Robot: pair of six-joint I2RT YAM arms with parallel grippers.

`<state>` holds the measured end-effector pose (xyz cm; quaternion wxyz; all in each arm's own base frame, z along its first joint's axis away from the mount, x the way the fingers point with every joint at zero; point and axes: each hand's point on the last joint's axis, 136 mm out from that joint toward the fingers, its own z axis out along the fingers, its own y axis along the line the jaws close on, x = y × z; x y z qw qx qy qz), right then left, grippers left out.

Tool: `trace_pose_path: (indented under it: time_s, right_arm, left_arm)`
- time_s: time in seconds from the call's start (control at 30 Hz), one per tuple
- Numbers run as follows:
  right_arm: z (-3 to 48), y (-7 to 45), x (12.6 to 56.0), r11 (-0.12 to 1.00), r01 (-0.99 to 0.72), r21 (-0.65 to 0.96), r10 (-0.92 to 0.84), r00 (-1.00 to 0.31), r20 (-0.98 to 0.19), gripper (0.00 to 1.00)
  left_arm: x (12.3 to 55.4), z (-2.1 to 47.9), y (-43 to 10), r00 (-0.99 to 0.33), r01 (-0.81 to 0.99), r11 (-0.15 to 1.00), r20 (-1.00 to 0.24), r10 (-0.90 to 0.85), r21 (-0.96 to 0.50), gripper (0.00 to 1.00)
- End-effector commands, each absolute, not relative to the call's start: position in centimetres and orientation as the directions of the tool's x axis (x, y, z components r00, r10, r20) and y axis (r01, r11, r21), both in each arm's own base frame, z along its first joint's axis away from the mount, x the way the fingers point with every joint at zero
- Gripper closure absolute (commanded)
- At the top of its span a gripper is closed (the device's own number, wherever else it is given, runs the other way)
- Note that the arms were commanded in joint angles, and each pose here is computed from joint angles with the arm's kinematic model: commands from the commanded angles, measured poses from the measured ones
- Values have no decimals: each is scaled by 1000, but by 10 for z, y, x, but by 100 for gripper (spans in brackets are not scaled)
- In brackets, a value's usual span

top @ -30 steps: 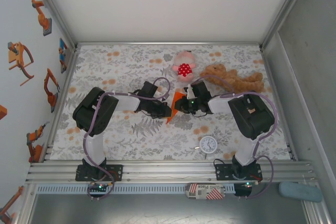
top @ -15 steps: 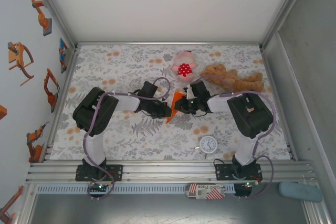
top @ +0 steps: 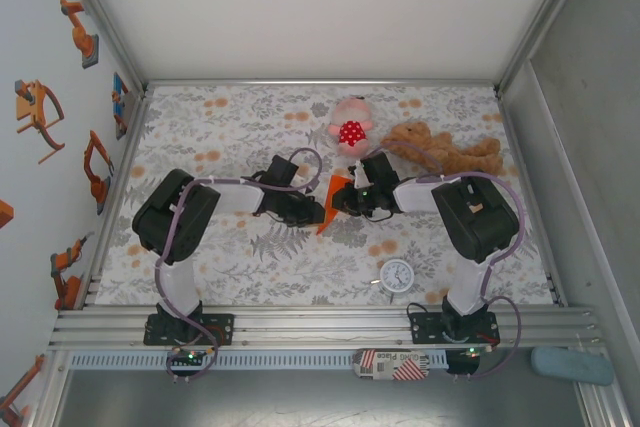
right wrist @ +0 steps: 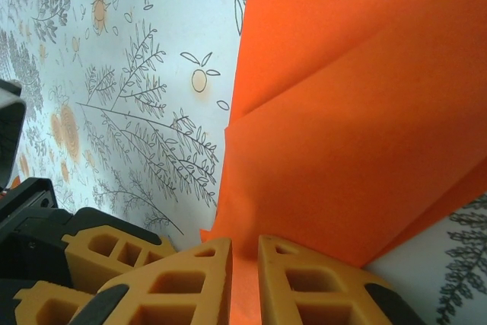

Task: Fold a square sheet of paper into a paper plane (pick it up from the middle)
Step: Fold the wing for the fifth time at the center of the table.

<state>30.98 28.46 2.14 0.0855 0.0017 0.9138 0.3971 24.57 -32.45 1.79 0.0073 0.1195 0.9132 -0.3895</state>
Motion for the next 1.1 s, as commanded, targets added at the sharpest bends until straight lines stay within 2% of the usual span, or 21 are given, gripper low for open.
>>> trace_pose_path:
  time_s: [0.0,0.13,0.23,0.37,0.53,1.07]
  right_arm:
    - [2,277,305,737,-39,675,65,-990,-128,83]
    - [1,277,305,736,-38,676,65,-990,-127,83]
    - [2,277,305,735,-39,677,66,-990,-129,83]
    - [3,278,306,732,-40,680,67,-989,-130,83]
    - [4,279,306,727,-38,686,68,-989,-128,84]
    - [21,284,310,702,-68,708,63,-986,-158,84]
  left_arm:
    - [237,25,-309,-975,211,709,-90,205,-673,76]
    - [244,49,-308,-971,238,708,-148,187,-665,67]
    - [252,65,-307,-965,259,710,-202,166,-655,66]
    - [259,75,-319,-961,268,681,-235,142,-681,73]
    - [259,69,-339,-965,260,656,-208,159,-708,83]
    - [247,35,-342,-974,217,700,-110,196,-680,90]
